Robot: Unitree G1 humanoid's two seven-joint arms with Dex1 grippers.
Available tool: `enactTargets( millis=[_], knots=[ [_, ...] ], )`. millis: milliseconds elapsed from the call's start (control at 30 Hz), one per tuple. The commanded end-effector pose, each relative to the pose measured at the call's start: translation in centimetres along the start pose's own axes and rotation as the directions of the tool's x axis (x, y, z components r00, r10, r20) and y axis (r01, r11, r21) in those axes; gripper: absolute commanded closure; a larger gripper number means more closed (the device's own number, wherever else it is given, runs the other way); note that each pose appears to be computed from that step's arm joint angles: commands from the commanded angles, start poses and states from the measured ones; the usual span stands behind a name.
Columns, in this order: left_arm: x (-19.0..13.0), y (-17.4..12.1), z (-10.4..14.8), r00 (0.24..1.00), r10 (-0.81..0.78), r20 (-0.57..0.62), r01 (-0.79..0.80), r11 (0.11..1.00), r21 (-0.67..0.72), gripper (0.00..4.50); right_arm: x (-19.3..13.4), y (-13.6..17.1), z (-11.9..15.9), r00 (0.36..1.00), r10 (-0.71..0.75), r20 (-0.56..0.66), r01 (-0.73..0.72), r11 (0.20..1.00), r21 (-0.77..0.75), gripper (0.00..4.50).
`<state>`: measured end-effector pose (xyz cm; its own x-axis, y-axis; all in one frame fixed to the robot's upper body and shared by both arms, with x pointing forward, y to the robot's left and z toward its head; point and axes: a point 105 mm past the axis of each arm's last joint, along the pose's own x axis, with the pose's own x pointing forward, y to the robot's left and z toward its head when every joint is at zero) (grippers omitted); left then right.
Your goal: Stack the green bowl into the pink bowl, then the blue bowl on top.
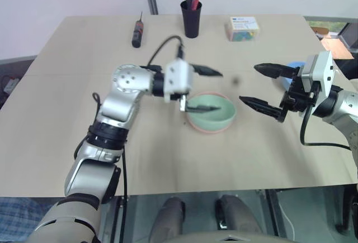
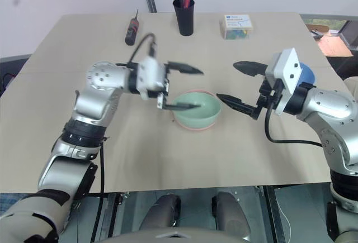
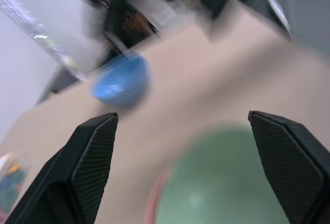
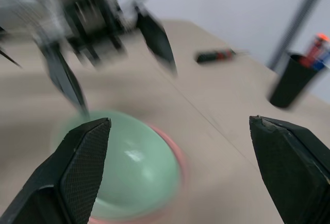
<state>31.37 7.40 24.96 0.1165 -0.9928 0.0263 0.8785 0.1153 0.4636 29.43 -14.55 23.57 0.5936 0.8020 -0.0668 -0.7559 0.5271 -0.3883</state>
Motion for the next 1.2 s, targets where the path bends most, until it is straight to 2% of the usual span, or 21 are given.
enactTargets(
  millis=[33, 100, 300, 533, 667, 767, 967, 1000, 1033, 1067, 1200],
  knots=[
    [-2.7, 0.7, 1.5, 0.983, 0.161, 0.084, -0.149, 0.98, -0.135, 0.12, -0.4, -2.9, -1.2, 0.988, -0.116, -0.103, 0.104, 0.988, -0.112, 0.0],
    [-4.0, 0.3, 1.4, 0.975, 0.206, 0.082, -0.186, 0.962, -0.2, 0.12, -0.7, -4.9, -2.7, 0.964, -0.192, -0.182, 0.166, 0.974, -0.153, 0.0],
    [-7.2, -1.4, 1.6, 0.963, 0.256, 0.082, -0.22, 0.927, -0.305, 0.12, -1.4, -8.3, -6.6, 0.899, -0.267, -0.346, 0.198, 0.955, -0.222, 0.0],
    [-11.7, -2.9, 1.6, 0.949, 0.314, -0.001, -0.3, 0.906, -0.299, 0.12, -1.7, -11.8, -11.2, 0.813, -0.298, -0.5, 0.241, 0.954, -0.176, 0.0],
    [-13.6, -4.1, 1.5, 0.944, 0.328, -0.044, -0.324, 0.889, -0.323, 0.12, -2.0, -12.4, -13.4, 0.775, -0.27, -0.571, 0.229, 0.963, -0.145, 0.0],
    [-14.8, -4.6, 1.6, 0.935, 0.346, -0.075, -0.353, 0.894, -0.276, 0.0, -1.8, -12.7, -14.6, 0.757, -0.27, -0.595, 0.24, 0.962, -0.131, 0.82],
    [-15.0, -5.2, 2.5, 0.934, 0.354, -0.059, -0.357, 0.903, -0.24, 0.0, -1.7, -12.7, -15.3, 0.753, -0.241, -0.612, 0.2, 0.97, -0.136, 3.29],
    [-15.0, -5.3, 2.6, 0.932, 0.358, -0.046, -0.359, 0.901, -0.245, 0.0, -1.8, -12.7, -15.3, 0.752, -0.243, -0.613, 0.199, 0.97, -0.14, 3.67],
    [-15.0, -5.3, 2.6, 0.93, 0.365, -0.036, -0.362, 0.898, -0.252, 0.0, -1.8, -12.8, -15.2, 0.752, -0.245, -0.612, 0.199, 0.969, -0.144, 3.79],
    [-15.0, -5.4, 2.6, 0.929, 0.368, -0.034, -0.364, 0.896, -0.255, 0.0, -1.8, -12.8, -15.2, 0.752, -0.247, -0.612, 0.196, 0.969, -0.15, 4.4],
    [-15.1, -5.8, 1.8, 0.93, 0.364, -0.052, -0.365, 0.894, -0.261, 0.0, -1.5, -12.8, -15.2, 0.749, -0.251, -0.613, 0.142, 0.965, -0.222, 4.47]
  ],
)
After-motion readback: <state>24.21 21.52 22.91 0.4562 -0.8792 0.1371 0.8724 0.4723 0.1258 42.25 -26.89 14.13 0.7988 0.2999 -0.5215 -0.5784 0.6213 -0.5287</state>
